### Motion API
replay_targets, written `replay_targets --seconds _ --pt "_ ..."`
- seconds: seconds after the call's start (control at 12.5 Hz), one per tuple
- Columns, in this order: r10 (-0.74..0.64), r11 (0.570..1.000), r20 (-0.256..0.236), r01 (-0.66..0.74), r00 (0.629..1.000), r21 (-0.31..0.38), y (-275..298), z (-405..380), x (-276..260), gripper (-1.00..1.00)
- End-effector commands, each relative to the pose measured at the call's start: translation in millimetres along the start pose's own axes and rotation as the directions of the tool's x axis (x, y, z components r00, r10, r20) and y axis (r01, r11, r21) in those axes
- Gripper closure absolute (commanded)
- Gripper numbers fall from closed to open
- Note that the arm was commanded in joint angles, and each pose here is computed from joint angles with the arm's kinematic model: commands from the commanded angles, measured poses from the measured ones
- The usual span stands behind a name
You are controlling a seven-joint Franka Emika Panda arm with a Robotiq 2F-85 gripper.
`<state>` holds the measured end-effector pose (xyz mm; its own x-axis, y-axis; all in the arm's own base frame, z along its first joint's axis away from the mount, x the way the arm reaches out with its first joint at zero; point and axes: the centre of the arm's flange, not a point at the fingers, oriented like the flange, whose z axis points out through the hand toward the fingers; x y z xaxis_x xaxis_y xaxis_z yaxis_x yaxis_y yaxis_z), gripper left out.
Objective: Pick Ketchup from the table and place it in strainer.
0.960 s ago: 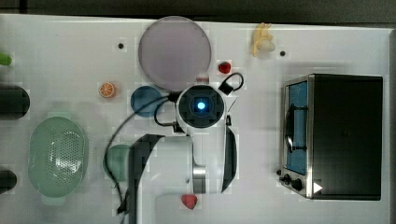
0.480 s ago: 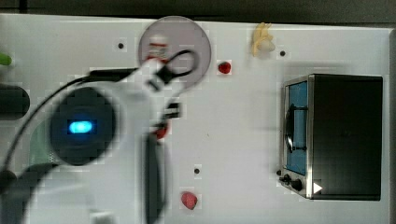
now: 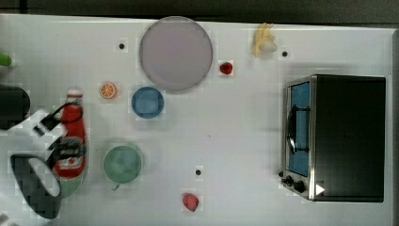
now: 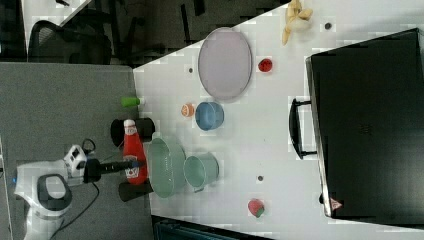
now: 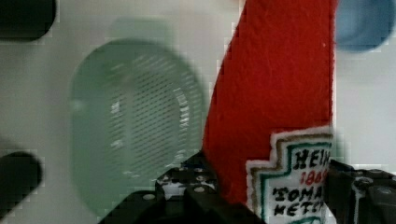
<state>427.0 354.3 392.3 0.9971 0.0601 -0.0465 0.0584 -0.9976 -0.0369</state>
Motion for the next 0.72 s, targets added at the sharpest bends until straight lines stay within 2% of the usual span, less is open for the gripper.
replay_targets --seconds 0.08,0.16,0.4,0.48,0.72 --pt "0.255 0.96 0.001 -0.253 0.967 0.119 -43 16 -1 -0.24" --pt "0.273 0.952 0.033 -0.275 0.961 0.135 -54 36 -3 -0.32" --pt "0.274 0.942 0.091 -0.286 0.957 0.178 -69 84 -2 -0.96" --pt "0.281 0.936 0.09 -0.293 0.955 0.192 -69 87 2 -1.0" --pt "0.357 0.92 0.068 -0.363 0.932 0.15 -56 59 4 -1.0"
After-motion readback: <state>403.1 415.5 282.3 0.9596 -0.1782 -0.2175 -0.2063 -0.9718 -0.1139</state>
